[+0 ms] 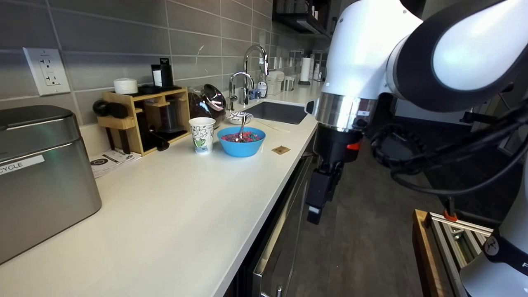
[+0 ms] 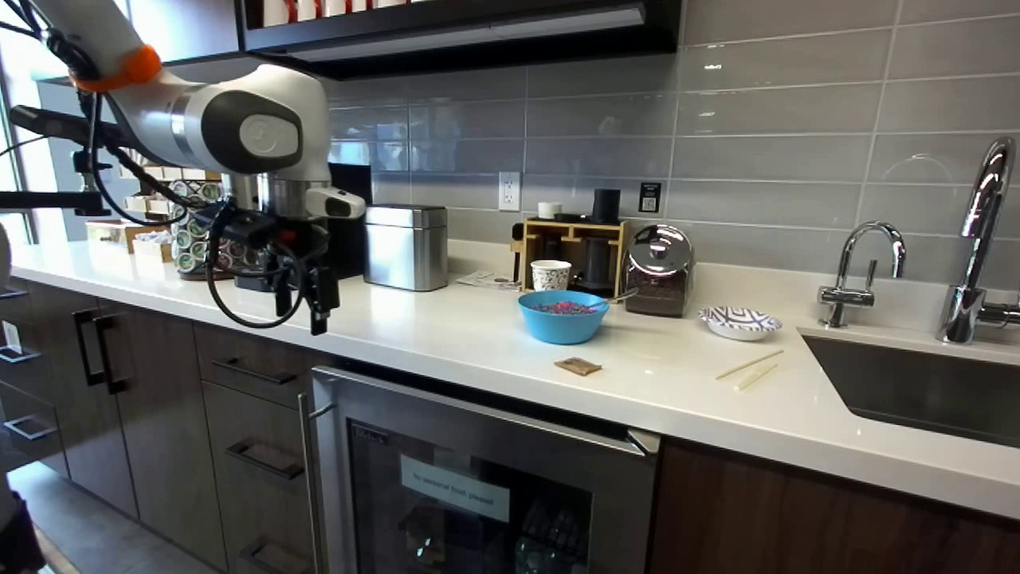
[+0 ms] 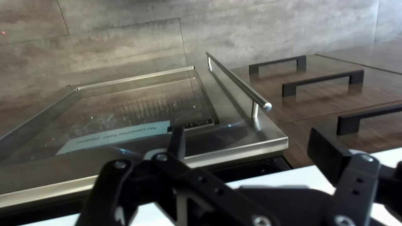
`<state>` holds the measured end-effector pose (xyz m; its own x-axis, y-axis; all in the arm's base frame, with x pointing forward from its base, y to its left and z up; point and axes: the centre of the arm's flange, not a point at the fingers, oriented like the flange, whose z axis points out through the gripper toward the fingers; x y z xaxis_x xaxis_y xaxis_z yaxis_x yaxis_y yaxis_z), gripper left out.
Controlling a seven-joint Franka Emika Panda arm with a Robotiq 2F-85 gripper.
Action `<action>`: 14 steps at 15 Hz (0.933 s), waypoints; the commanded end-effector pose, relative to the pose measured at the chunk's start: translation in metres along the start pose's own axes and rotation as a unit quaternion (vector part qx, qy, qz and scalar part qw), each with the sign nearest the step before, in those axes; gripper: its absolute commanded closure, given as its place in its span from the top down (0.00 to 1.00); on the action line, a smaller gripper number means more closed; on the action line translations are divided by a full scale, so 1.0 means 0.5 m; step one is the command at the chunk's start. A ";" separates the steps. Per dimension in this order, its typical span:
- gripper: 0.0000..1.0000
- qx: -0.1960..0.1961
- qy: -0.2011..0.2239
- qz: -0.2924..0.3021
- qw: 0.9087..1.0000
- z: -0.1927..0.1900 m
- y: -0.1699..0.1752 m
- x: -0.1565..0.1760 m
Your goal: Partially open the silver door, then close it
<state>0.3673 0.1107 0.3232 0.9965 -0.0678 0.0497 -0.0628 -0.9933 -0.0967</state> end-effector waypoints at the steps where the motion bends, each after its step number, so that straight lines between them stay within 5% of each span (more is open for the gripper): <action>1: 1.00 0.002 0.009 -0.001 1.000 0.011 -0.013 0.002; 6: 1.00 0.004 0.007 -0.003 1.000 0.031 -0.026 0.004; 14: 1.00 -0.042 -0.034 0.185 0.981 0.162 -0.130 -0.049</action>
<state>0.3558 0.1561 0.2755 0.9422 -0.3337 -0.0301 -0.3349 -0.9408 -0.0519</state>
